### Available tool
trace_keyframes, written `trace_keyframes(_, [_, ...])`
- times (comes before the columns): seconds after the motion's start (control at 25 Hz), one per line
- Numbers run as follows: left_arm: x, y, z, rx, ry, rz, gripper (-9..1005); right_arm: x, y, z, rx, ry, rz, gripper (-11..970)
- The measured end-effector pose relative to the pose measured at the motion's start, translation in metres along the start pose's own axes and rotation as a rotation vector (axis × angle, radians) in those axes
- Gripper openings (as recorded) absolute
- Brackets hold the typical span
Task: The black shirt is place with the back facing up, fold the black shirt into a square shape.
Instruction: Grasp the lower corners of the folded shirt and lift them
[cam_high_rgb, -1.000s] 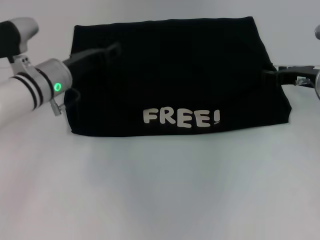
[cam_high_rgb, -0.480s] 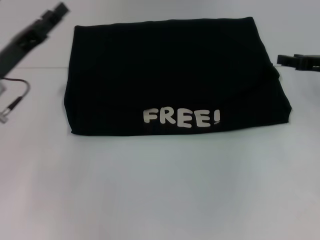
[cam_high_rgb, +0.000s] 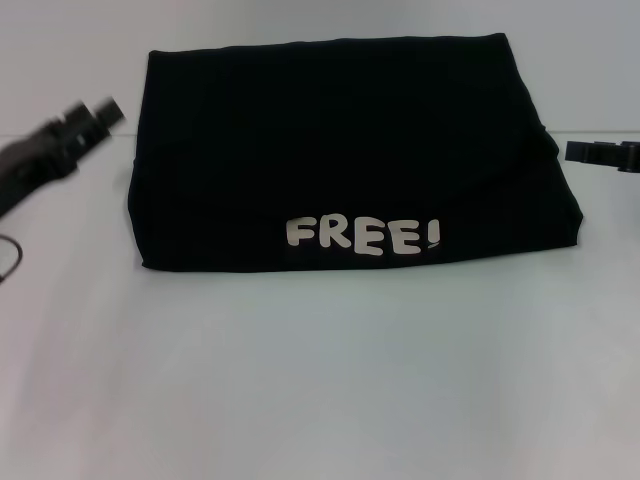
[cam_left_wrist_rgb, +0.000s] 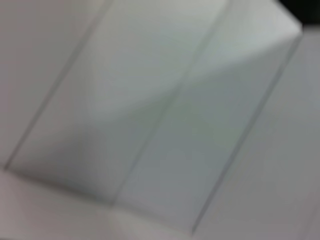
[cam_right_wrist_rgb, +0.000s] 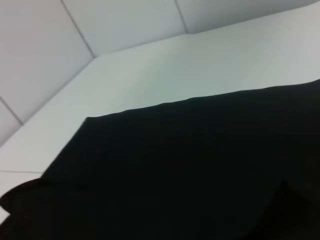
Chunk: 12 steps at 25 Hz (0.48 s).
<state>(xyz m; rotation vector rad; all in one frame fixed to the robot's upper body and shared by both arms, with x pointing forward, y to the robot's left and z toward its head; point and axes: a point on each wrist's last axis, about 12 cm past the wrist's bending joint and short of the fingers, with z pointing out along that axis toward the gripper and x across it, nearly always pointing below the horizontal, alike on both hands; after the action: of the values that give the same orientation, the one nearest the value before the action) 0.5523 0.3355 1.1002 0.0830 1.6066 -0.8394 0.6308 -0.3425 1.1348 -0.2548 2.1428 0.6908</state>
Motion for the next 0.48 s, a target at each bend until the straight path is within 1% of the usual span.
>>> trace_keyframes(0.08, [0.004,0.002,0.000,-0.007,0.079,0.045,615,0.000,-0.002,-0.006,-0.016,0.002,0.025,551])
trace_keyframes(0.28, [0.017,0.009,0.006,-0.062,0.265,0.138,605,0.000,-0.010,-0.018,-0.002,0.004,0.099,551])
trace_keyframes(0.44, [0.027,0.014,0.017,-0.103,0.407,0.222,596,-0.002,-0.013,-0.022,0.005,0.008,0.110,550])
trace_keyframes(0.48, [0.028,0.014,0.019,-0.106,0.424,0.233,594,-0.003,-0.014,-0.023,0.007,0.008,0.111,550])
